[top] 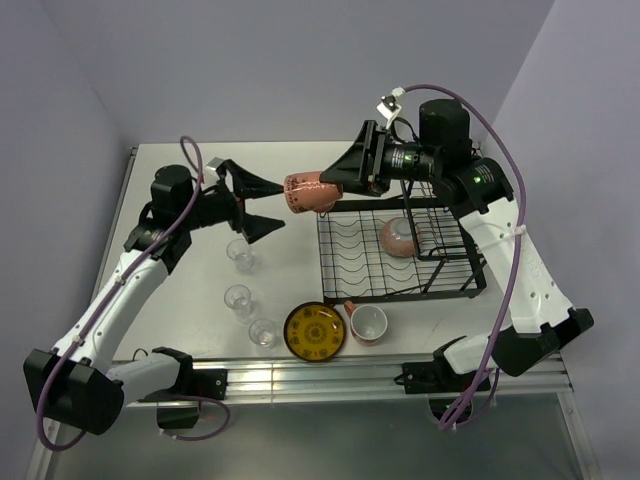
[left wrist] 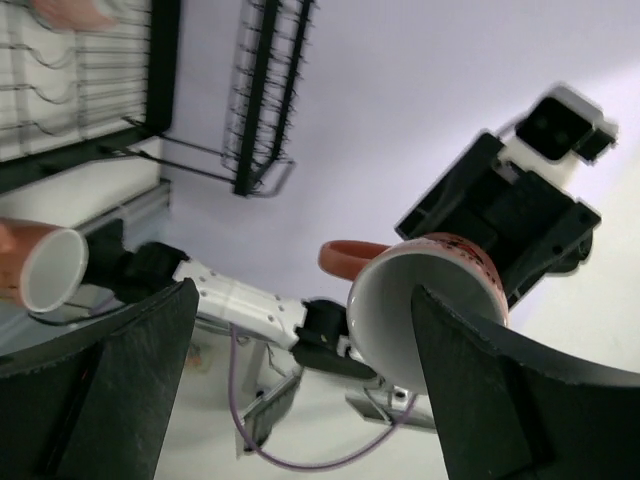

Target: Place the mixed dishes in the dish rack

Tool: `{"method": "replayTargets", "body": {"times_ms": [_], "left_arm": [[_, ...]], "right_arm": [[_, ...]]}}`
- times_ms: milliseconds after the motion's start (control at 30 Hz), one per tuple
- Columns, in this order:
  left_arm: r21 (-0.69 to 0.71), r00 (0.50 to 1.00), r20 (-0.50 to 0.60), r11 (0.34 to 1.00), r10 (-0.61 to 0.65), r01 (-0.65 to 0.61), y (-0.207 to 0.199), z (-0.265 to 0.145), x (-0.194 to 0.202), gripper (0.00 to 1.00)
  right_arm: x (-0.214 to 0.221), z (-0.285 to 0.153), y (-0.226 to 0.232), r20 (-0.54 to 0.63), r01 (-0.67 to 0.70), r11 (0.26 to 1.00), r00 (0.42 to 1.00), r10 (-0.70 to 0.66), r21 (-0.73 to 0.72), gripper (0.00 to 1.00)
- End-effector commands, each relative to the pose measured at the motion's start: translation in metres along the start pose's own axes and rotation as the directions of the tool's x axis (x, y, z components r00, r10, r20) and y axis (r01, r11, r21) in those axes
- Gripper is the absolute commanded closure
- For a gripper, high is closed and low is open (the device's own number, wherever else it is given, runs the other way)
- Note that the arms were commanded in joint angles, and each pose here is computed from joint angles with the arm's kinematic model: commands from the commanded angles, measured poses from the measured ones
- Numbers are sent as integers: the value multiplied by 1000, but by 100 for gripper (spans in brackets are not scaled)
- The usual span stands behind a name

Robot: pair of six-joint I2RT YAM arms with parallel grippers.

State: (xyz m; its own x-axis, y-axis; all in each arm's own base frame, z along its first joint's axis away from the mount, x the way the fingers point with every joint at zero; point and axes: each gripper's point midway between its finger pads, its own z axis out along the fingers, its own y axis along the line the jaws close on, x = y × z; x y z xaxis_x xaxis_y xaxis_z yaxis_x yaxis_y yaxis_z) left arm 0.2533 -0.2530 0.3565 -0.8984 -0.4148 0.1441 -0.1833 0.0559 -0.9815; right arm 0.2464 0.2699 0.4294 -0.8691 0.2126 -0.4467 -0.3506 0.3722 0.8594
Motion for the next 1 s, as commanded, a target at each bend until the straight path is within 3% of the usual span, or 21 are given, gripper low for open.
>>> {"method": "replayTargets", "body": {"times_ms": [0, 67, 267, 367, 567, 767, 967], "left_arm": [[-123, 989, 146, 992, 31, -13, 26, -23, -16, 6], [-170, 974, 227, 985, 22, 17, 38, -35, -28, 1], [-285, 946, 315, 958, 80, 14, 56, -48, -45, 1], [-352, 938, 296, 933, 180, -68, 50, -51, -43, 3], [-571, 909, 163, 788, 383, -230, 52, -43, -21, 9], [-622, 912, 108, 742, 397, -249, 77, -33, 9, 14], [-616, 917, 92, 745, 388, -254, 86, -33, 25, 17]], "right_arm": [[-11, -7, -4, 51, 88, 994, 995, -91, 61, 100], [-9, -4, -15, 48, 84, 992, 995, -89, 95, 100], [-13, -7, -54, 39, 122, 952, 990, -138, 282, 100], [-22, -12, -90, 31, 135, 876, 985, -169, 464, 100], [-34, -13, -146, -10, 143, 688, 981, -194, 711, 100], [-43, -6, -177, -101, 215, 477, 962, -253, 852, 100], [-41, 16, -207, -199, 282, 353, 947, -253, 892, 100]]}}
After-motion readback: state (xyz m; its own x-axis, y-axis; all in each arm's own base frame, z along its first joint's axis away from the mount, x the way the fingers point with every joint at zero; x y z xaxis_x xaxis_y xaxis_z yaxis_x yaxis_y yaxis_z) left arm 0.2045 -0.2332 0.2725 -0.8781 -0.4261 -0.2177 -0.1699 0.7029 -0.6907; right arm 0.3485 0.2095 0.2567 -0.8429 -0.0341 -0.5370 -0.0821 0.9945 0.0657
